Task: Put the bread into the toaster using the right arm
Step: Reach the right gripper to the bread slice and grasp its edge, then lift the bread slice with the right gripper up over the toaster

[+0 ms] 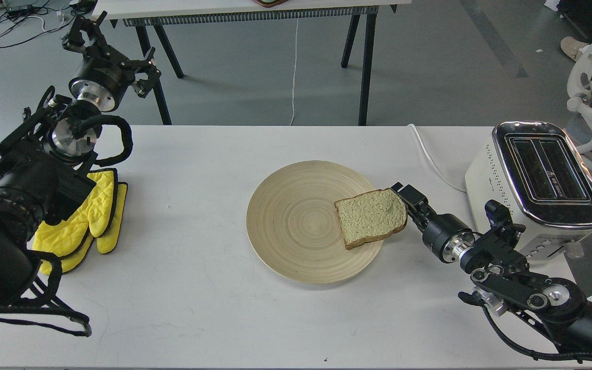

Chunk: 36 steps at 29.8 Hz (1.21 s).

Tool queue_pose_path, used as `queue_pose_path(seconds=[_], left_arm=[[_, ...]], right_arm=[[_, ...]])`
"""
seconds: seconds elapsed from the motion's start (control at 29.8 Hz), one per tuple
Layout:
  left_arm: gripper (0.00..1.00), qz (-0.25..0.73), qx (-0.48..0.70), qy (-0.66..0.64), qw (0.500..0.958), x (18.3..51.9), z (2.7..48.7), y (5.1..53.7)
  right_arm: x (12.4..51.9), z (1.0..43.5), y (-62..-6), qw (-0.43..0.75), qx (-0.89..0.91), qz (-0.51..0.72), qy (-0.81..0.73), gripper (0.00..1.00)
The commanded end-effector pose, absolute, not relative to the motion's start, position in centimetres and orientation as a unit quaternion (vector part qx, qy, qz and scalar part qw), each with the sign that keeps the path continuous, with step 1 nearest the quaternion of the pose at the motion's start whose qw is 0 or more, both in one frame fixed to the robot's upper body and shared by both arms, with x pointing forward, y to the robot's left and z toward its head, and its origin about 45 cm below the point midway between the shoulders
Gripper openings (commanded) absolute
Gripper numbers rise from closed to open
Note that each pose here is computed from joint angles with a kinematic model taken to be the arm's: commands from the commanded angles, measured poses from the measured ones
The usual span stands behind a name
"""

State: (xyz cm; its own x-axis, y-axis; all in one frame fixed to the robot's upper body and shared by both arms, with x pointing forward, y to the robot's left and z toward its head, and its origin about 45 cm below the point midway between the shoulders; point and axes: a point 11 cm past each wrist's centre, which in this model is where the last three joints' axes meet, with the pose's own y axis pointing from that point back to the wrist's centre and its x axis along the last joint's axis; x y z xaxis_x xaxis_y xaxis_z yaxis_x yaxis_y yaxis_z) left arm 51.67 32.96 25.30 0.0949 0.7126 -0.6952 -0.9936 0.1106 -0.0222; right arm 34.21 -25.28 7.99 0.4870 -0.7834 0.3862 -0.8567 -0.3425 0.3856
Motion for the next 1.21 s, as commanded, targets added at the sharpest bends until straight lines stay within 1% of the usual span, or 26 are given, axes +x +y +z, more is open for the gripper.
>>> queue_pose_path(seconds=[0.0,0.07,0.13,0.2,0.3,0.37,0.44,0.47,0.6,0.81,1.01,1.17], left_arm=[[1.00,0.615,-0.257,0.272,0.694,51.7,25.3,33.0],[1.00,0.615,-0.257,0.272,0.694,51.7,25.3,33.0],[1.00,0.615,-0.258,0.272,0.694,51.7,25.3,33.0],[1.00,0.615,-0.257,0.273,0.694,51.7,25.3,32.9],[1.00,0.615,-0.257,0.273,0.694,51.7,25.3,32.9],[1.00,0.615,-0.257,0.272,0.694,51.7,25.3,33.0],[1.00,0.615,-0.258,0.273,0.694,51.7,25.3,32.9],[1.00,0.615,-0.258,0.273,0.694,51.7,25.3,32.9],[1.00,0.615,-0.257,0.273,0.694,51.7,25.3,32.9],[1.00,0.615,-0.258,0.273,0.694,51.7,25.3,32.9],[1.00,0.615,-0.257,0.273,0.694,51.7,25.3,32.9],[1.00,0.615,-0.257,0.273,0.694,51.7,25.3,32.9]], right_arm=[[33.4,7.2,-24.8,0.289,0.823,0.066,-0.485,0.56],[33.3,7.0,-24.8,0.291,0.824,0.066,-0.482,0.50],[33.2,7.0,-24.9,0.293,0.823,0.065,-0.482,0.49],[33.2,7.0,-24.8,0.292,0.823,0.065,-0.482,0.44],[33.3,7.1,-24.8,0.291,0.824,0.066,-0.482,0.26],[33.4,7.4,-24.8,0.290,0.824,0.068,-0.481,0.16],[33.7,7.7,-24.6,0.287,0.825,0.071,-0.481,0.08],[33.8,7.8,-24.5,0.284,0.826,0.072,-0.481,0.06],[34.7,10.4,-24.1,0.260,0.835,0.090,-0.477,0.05],[36.0,16.7,-28.3,0.263,0.824,0.147,-0.479,0.03],[36.8,24.2,-34.7,0.287,0.786,0.216,-0.503,0.02],[36.0,30.0,-40.8,0.330,0.732,0.273,-0.529,0.02]])
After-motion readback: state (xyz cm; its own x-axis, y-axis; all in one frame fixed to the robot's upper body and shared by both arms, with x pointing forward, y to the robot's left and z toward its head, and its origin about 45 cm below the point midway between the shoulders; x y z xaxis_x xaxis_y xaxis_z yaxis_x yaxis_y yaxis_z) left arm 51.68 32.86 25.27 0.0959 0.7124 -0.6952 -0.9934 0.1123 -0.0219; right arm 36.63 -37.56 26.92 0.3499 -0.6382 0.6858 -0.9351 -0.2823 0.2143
